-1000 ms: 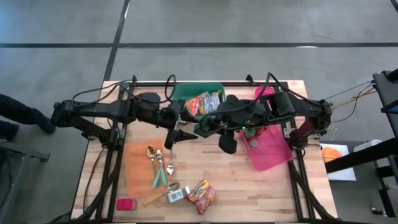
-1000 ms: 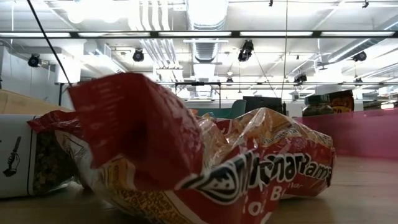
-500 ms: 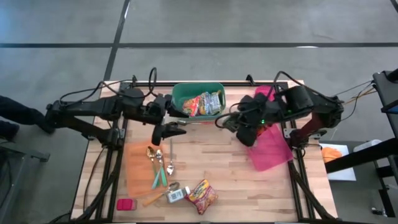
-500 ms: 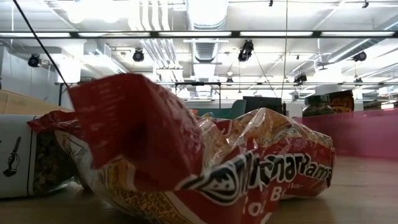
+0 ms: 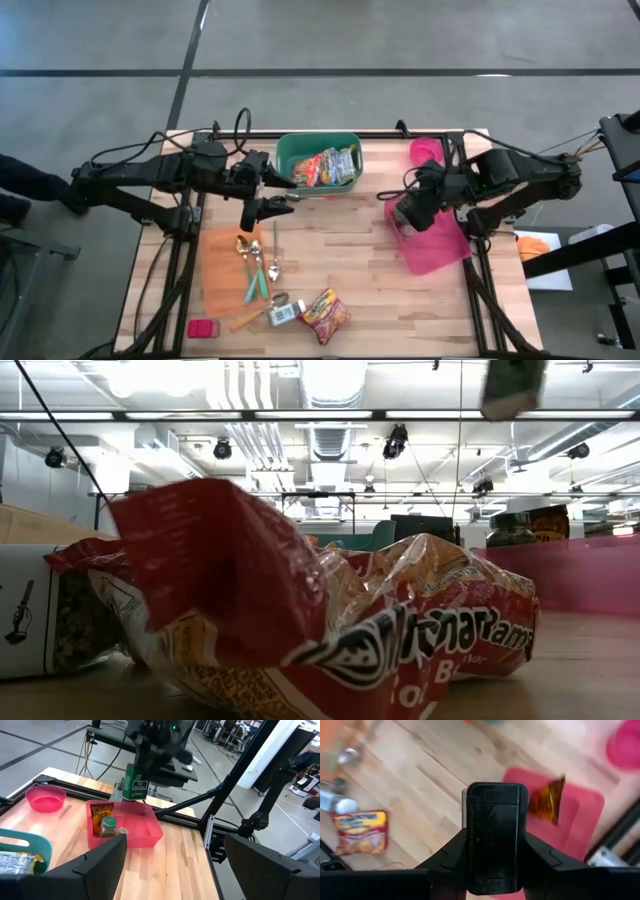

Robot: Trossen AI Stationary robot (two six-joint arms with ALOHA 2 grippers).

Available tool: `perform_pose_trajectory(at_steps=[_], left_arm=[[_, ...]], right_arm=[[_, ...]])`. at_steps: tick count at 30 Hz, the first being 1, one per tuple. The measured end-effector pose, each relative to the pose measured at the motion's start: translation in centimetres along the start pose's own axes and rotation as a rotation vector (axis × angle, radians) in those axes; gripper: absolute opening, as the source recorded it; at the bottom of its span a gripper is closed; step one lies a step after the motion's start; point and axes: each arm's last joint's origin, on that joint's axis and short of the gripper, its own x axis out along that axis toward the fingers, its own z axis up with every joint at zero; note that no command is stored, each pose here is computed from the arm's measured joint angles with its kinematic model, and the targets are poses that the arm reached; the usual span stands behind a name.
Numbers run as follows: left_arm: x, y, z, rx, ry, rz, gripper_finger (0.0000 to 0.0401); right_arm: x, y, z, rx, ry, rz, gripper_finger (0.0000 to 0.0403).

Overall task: Pick & Place Food Item
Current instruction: Put the green spice can into the pink bin

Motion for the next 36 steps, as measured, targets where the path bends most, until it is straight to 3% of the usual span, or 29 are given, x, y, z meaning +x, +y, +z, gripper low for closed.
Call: perform_pose_trajectory(at_steps=[18, 36], left_arm=[[0.0, 0.1, -0.1, -0.019, 0.007, 0.024, 0.0339], [0.0, 0.2, -0.4, -0.052, 0.03, 0.04, 0.0339]], right_arm=[[6.6, -0.3, -7.7, 0.205, 0.146, -0.169, 0.0118], [12.4, -1.2, -10.1, 0.285, 0.117, -0.211, 0.0118]])
